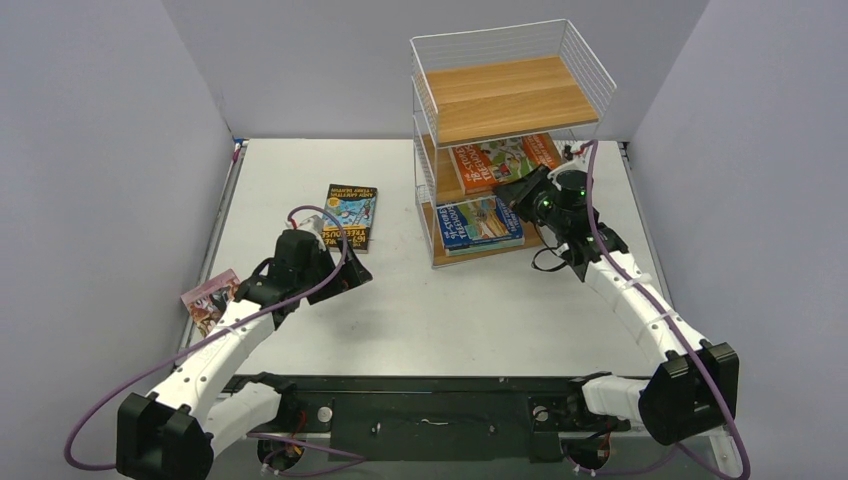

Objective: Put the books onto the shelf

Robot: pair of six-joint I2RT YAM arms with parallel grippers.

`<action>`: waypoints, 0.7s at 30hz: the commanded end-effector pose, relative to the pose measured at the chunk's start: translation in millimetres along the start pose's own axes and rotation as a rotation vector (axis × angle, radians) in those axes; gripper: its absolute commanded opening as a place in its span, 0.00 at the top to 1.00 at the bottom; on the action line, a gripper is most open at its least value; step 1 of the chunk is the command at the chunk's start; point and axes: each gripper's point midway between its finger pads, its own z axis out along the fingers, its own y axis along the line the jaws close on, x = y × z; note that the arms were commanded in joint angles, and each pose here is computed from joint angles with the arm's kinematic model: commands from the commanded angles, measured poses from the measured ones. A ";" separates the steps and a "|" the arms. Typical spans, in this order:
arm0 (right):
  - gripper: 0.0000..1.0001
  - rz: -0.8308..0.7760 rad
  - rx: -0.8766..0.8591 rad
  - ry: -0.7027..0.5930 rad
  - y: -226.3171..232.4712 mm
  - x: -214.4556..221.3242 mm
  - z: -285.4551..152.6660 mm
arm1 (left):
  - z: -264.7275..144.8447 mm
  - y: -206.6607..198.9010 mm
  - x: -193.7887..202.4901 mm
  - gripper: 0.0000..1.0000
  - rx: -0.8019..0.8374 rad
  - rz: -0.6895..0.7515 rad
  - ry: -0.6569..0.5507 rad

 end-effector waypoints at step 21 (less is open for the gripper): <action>0.49 -0.169 0.180 -0.096 -46.3 4.6 -85.6 | 17.9 20.3 -112.3 0.03 -0.309 -0.011 -0.191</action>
